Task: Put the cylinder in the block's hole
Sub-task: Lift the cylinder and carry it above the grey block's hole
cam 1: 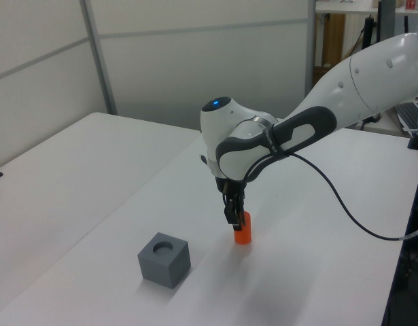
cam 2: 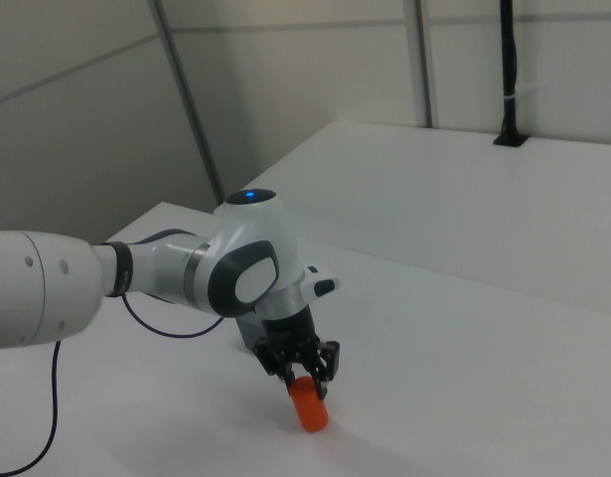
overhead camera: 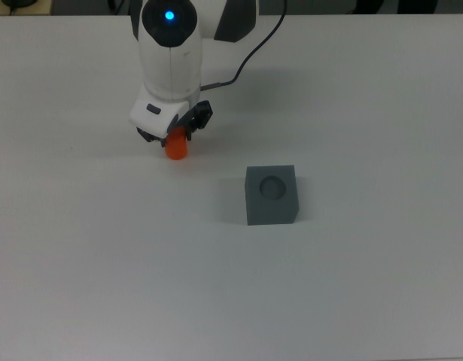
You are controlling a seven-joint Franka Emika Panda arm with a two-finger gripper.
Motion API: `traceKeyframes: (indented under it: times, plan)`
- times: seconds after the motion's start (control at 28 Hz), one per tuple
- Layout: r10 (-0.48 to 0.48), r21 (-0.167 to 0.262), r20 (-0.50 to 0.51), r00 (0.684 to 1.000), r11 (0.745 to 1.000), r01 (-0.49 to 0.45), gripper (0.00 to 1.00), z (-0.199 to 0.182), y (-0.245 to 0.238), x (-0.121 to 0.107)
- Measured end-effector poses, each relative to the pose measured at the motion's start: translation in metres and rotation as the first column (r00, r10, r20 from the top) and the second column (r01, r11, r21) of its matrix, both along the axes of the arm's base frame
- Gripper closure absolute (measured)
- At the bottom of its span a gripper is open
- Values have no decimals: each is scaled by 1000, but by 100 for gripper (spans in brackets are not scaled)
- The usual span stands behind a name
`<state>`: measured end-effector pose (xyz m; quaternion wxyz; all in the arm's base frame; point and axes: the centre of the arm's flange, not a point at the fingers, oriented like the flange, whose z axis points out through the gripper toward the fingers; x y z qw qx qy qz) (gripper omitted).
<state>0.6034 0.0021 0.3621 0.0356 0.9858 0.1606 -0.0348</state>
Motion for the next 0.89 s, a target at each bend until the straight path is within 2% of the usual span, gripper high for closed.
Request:
traceKeyframes:
  times: [0.11,0.25,0.54,0.89]
  plan:
    - [-5,5,27,1000,1000,5,49,12,1,7]
    - [-31,47,77,997,999,28,49,40,9,20]
    - [-90,87,91,992,993,82,49,95,40,41]
    - [-221,138,111,969,969,206,49,91,94,76]
